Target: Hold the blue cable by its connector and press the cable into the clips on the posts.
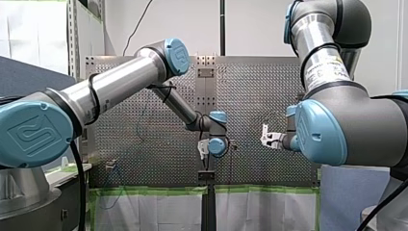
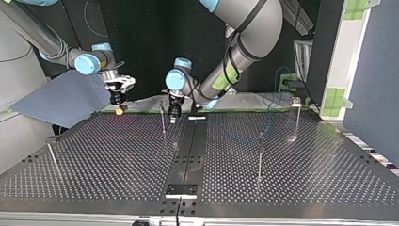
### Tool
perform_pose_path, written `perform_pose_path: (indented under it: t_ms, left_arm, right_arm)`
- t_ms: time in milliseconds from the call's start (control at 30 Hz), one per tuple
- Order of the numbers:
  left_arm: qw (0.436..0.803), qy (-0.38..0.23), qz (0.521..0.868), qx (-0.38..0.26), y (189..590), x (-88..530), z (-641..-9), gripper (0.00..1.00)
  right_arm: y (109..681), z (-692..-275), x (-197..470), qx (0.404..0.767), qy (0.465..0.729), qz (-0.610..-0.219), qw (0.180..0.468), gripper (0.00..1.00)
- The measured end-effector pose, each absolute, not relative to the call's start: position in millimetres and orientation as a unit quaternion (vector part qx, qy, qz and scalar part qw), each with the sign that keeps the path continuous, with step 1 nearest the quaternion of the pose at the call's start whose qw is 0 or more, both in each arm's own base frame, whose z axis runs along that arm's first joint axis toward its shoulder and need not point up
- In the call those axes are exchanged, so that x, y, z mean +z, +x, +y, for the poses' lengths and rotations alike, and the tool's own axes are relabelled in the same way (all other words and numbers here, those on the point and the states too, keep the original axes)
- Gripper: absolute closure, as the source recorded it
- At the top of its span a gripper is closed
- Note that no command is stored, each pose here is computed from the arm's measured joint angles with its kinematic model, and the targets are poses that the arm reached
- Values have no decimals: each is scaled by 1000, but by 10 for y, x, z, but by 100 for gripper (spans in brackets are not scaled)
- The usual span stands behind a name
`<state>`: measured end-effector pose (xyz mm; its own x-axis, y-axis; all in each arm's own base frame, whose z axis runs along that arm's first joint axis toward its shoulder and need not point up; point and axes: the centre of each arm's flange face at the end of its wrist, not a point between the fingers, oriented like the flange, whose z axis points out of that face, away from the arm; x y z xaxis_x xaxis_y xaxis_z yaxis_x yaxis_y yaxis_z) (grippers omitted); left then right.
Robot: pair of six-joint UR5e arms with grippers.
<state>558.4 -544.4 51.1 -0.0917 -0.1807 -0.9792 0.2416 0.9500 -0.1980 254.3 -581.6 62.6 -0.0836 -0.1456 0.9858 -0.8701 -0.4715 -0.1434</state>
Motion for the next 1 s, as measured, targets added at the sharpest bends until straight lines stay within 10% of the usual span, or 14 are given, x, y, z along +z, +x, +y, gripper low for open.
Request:
perform_pose_path:
  t_ms: [233,600,1000]
  left_arm:
    - [675,19,722,-151,5651,513,-5377,98]
    - [673,30,730,-114,5672,495,-5293,2]
    - [657,42,748,-90,5623,451,-5237,0]
  right_arm:
    - [2531,-5856,649,607,605,-418,300,100]
    - [2526,-5872,659,608,604,-419,301,100]
    - [2527,-5880,659,609,603,-420,300,100]
